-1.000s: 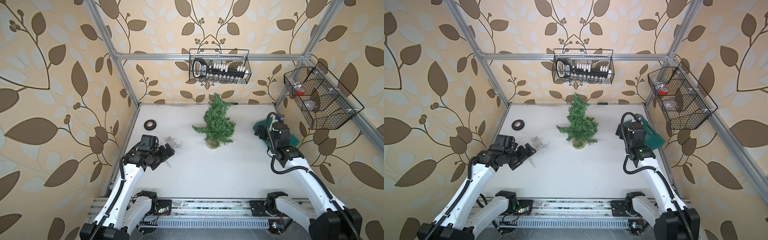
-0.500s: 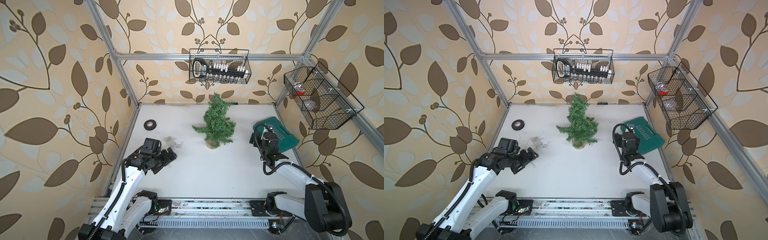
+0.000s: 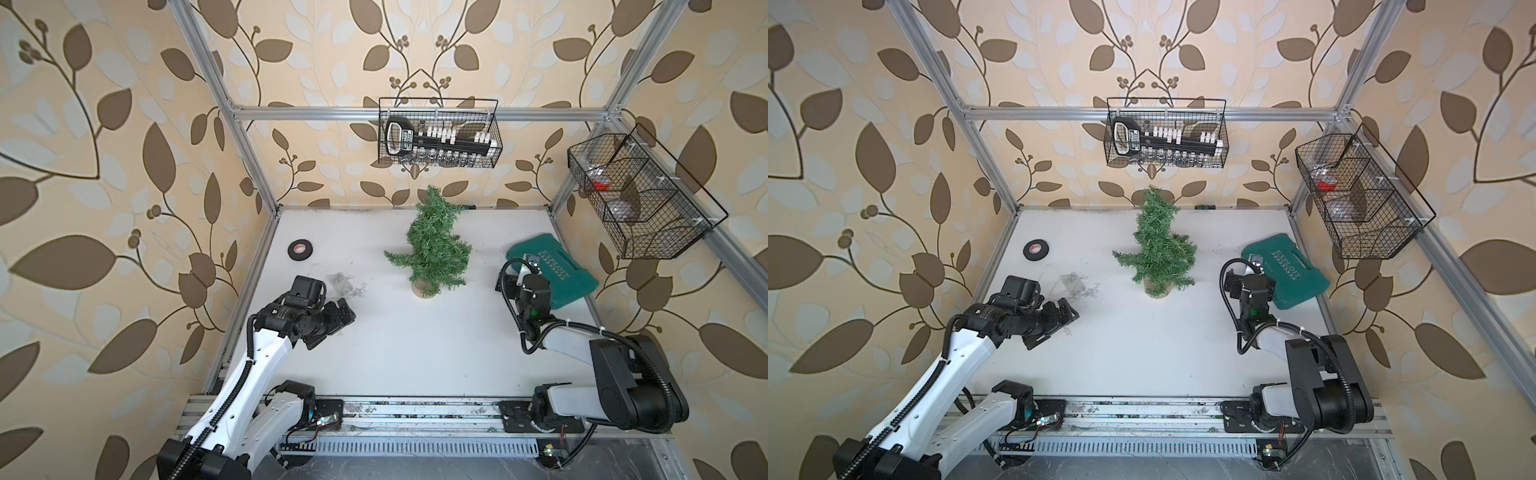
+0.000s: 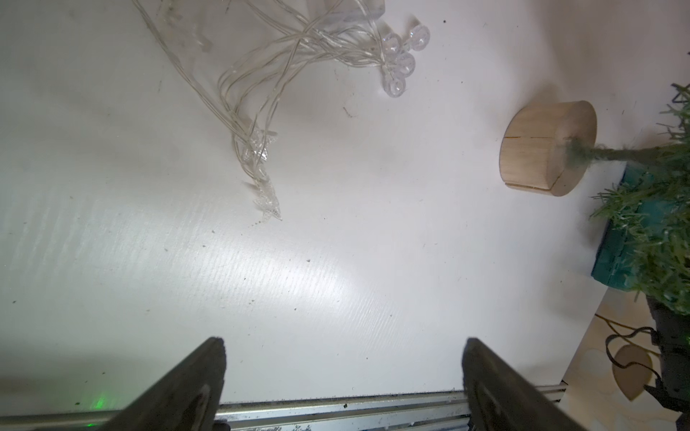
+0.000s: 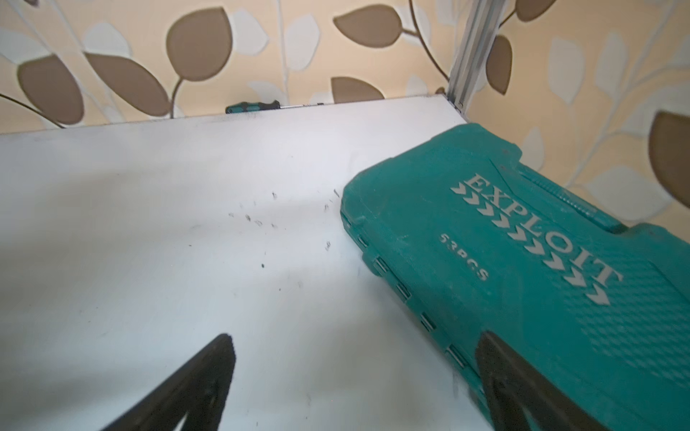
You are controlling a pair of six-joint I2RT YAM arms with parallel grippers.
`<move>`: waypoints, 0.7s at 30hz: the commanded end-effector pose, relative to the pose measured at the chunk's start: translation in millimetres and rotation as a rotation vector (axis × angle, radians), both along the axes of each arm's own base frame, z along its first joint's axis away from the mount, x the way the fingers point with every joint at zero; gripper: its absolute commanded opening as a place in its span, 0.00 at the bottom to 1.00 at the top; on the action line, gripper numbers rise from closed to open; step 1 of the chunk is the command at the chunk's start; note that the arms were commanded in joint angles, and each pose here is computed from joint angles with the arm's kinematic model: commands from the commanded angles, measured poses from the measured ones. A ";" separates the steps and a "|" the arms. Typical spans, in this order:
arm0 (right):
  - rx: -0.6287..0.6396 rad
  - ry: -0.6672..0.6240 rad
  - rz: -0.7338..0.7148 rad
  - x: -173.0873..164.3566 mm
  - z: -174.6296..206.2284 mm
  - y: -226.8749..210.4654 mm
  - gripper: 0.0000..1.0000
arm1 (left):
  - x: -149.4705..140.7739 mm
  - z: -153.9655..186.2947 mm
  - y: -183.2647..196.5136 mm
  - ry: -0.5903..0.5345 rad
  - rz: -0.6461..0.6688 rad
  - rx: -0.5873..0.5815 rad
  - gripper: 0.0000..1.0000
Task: Remove string lights from the small christmas tree
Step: Reset both arms
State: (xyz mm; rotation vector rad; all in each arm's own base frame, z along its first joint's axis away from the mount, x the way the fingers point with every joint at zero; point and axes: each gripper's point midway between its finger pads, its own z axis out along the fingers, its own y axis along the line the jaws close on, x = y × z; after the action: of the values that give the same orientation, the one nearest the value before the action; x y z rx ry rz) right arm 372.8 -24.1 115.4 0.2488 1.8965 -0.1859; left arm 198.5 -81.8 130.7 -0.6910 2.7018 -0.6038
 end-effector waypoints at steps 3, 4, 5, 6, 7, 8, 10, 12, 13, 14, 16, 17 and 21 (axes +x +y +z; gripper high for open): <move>-0.032 -0.094 0.059 0.3 7.9 6.8 1.00 | 2.2 5.1 2.1 -0.015 -0.031 0.041 0.99; -0.031 -0.098 0.069 0.0 5.8 7.8 1.00 | 2.6 5.5 2.1 -0.015 -0.031 0.042 0.99; -0.030 -0.102 0.085 0.1 3.2 10.0 1.00 | 3.0 6.2 2.2 -0.016 -0.031 0.042 0.99; -0.032 -0.106 0.099 0.0 0.9 11.8 1.00 | 3.6 6.8 2.7 -0.020 -0.032 0.046 0.99; -0.030 -0.112 0.108 -0.5 -1.1 12.9 1.00 | 3.7 7.0 2.8 -0.020 -0.033 0.048 0.99; -0.030 -0.115 0.107 -1.5 -3.7 12.2 1.00 | 3.7 7.4 3.4 -0.019 -0.033 0.052 0.99; -0.037 -0.114 0.116 -1.4 -5.7 13.6 1.00 | 2.9 7.2 4.1 -0.016 -0.036 0.058 0.99; -0.036 -0.119 0.121 -1.5 -5.0 14.3 1.00 | 2.4 7.2 4.4 -0.014 -0.035 0.059 0.99; -0.036 -0.116 0.128 -2.2 -5.8 15.2 1.00 | 2.0 6.7 4.5 -0.012 -0.035 0.059 0.99; -0.033 -0.117 0.129 -2.1 -5.7 15.6 1.00 | 2.3 6.7 4.6 -0.013 -0.034 0.059 0.99; -0.022 -0.108 0.116 0.1 -7.1 12.5 1.00 | 2.4 6.0 4.6 -0.010 -0.034 0.060 0.99; -0.013 -0.103 0.108 2.0 -7.7 9.8 1.00 | 3.0 5.9 4.8 -0.009 -0.034 0.063 0.99; 0.002 -0.090 0.115 4.3 -10.0 7.6 1.00 | 9.5 12.5 4.0 -0.009 -0.037 0.069 0.99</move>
State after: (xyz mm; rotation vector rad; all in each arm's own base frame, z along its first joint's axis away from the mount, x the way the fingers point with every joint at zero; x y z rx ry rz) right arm 370.6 -19.4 101.5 0.1501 1.8250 -0.1261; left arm 200.4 -79.2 128.9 -0.6679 2.7386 -0.5485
